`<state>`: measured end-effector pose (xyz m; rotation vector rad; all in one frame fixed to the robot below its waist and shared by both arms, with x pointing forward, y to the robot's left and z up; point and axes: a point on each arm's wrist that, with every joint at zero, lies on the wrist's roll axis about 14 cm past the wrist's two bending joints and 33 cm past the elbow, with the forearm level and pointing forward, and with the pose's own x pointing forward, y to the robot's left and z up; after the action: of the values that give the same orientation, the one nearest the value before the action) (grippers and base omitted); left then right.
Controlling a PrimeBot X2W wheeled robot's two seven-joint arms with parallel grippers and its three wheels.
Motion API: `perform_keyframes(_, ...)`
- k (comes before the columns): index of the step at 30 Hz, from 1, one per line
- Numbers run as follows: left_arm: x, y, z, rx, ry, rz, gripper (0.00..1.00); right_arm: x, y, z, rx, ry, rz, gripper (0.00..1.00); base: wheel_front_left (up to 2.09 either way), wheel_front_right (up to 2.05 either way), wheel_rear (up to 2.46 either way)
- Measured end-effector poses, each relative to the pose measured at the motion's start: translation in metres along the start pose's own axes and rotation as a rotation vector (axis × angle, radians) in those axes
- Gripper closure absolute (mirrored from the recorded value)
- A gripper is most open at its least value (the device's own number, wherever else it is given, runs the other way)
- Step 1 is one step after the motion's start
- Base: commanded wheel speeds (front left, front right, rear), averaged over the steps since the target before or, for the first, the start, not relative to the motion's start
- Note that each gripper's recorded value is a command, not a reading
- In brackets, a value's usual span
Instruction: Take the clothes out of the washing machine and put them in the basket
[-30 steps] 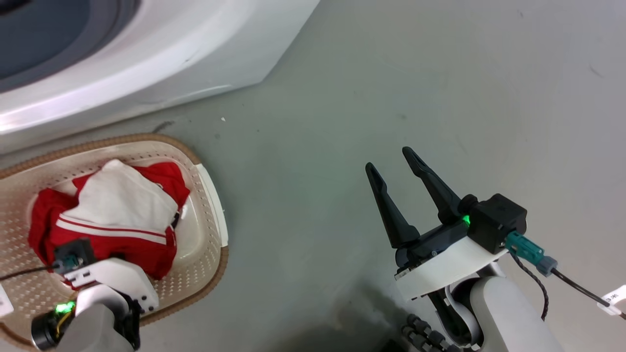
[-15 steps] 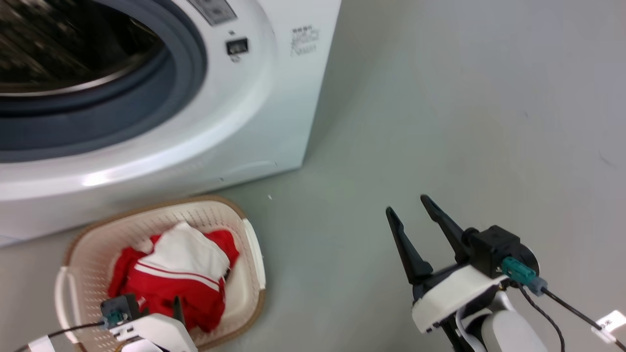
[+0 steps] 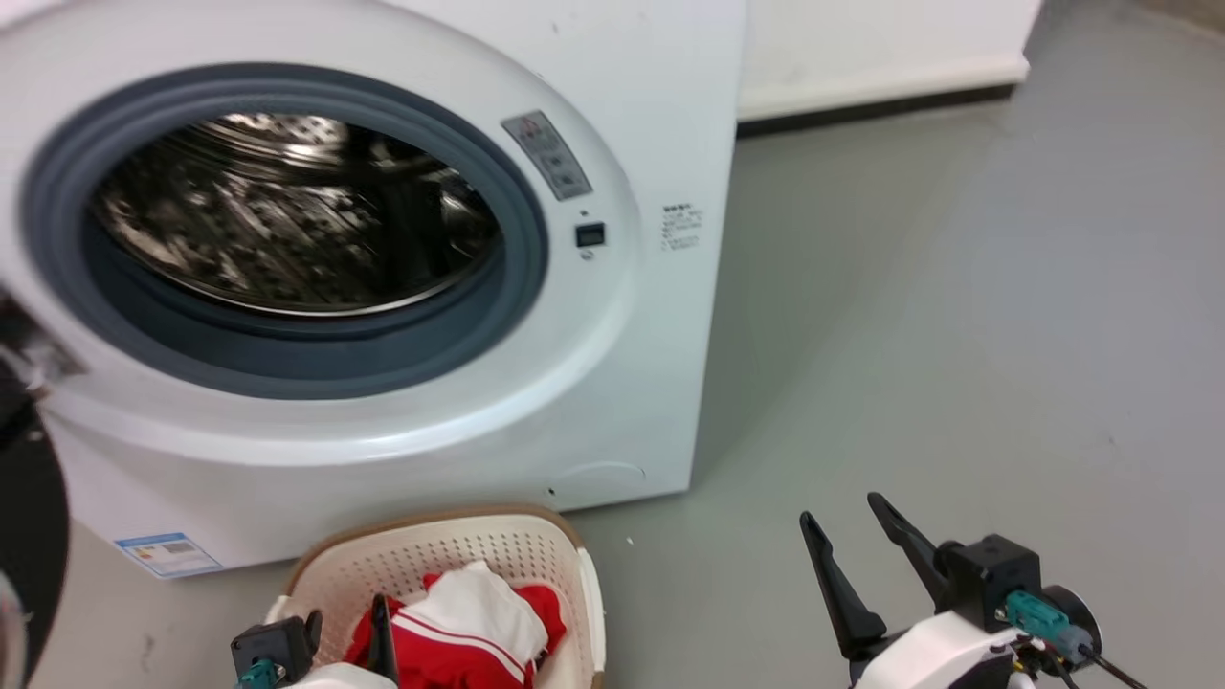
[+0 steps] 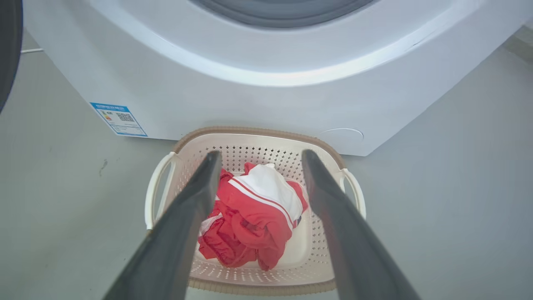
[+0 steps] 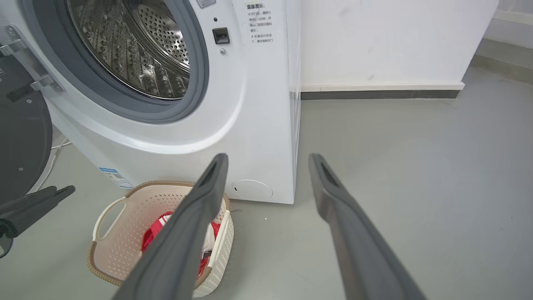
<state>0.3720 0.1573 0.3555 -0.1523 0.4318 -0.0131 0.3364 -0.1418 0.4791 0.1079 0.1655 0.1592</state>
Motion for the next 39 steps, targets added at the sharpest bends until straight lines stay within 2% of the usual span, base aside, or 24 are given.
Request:
perform_keyframes(8, -0.030, -0.008, 0.082, 0.046, -0.294, -0.032, 0.00, -0.008, 0.020, 0.025, -0.025, -0.074, 0.061, 0.00, 0.00, 0.00, 0.00)
perform_keyframes(16, -0.062, -0.024, 0.144, 0.098, -0.522, -0.070, 0.00, -0.013, 0.019, 0.040, -0.050, -0.120, 0.058, 0.00, 0.00, 0.00, 0.00)
perform_keyframes(20, -0.079, -0.029, 0.159, 0.142, -0.594, -0.078, 0.00, -0.015, 0.019, 0.047, -0.071, -0.145, 0.057, 0.00, 0.00, 0.00, 0.00)
perform_keyframes(30, -0.107, -0.021, 0.166, 0.177, -0.596, -0.051, 0.00, -0.023, 0.022, 0.049, -0.091, -0.152, 0.060, 0.00, 0.00, 0.00, 0.00)
perform_keyframes(39, -0.118, -0.014, 0.157, 0.126, -0.546, -0.035, 0.00, -0.024, 0.026, 0.050, -0.099, -0.156, 0.072, 0.00, 0.00, 0.00, 0.00)
